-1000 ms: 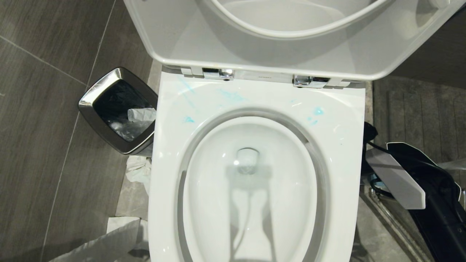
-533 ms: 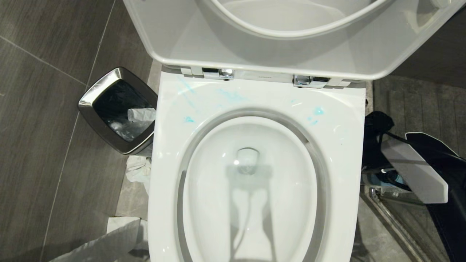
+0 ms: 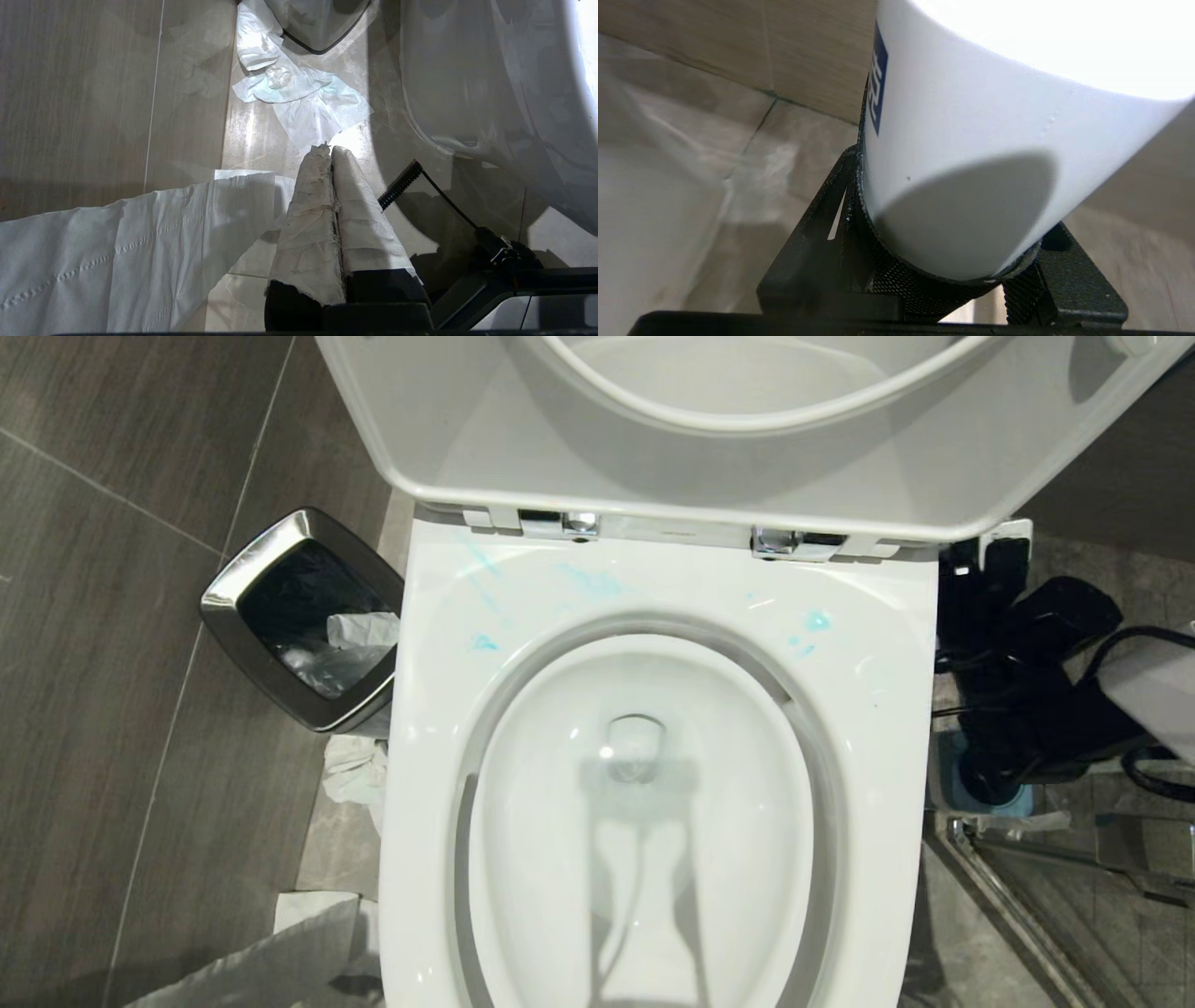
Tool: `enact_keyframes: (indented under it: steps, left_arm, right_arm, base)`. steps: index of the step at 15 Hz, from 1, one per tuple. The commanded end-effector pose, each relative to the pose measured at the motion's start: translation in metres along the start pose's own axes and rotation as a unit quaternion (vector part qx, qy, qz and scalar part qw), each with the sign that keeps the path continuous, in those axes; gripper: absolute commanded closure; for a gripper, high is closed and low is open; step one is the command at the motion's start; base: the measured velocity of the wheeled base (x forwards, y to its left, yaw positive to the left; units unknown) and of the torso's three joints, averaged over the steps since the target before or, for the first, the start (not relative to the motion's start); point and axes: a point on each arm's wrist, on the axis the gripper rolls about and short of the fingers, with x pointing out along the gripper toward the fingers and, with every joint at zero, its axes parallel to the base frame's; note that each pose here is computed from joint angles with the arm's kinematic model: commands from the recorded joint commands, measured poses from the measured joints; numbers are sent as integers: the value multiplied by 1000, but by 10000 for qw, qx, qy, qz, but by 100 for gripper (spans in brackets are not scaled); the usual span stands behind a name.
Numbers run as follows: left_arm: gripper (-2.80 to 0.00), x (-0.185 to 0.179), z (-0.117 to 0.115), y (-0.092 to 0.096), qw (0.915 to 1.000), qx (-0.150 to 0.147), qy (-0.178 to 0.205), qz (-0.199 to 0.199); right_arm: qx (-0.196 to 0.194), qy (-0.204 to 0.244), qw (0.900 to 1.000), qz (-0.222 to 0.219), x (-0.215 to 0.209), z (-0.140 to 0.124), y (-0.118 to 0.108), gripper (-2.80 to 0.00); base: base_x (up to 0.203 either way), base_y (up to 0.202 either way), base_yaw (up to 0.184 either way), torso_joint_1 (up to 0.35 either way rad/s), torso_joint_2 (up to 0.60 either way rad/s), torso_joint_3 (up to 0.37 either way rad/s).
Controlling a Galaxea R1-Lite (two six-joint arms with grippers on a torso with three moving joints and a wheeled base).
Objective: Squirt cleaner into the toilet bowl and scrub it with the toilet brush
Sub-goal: Pour in the cleaning agent
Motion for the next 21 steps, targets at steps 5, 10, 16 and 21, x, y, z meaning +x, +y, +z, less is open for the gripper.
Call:
enact_keyframes:
  steps: [5,10,16,21]
  left_arm:
    - [0,0,0,0,10000,0,14,-6]
    - [0,0,0,0,10000,0,13,0]
    - [0,0,0,0,10000,0,13,0]
    - [0,0,0,0,10000,16,13,0]
  right_arm:
    - [589,-65,9982,-56,-75,127,-36,0]
    - [755,272,9967,75,-132,178,-54,0]
    - [485,1214,9909,335,-195,229,-68,0]
    - [-291,1116,9923,458,-202,242,-70,0]
  base:
    - [0,0,0,0,0,0]
    - [0,0,0,0,0,0]
    - [0,0,0,0,0,0]
    - [0,0,0,0,0,0]
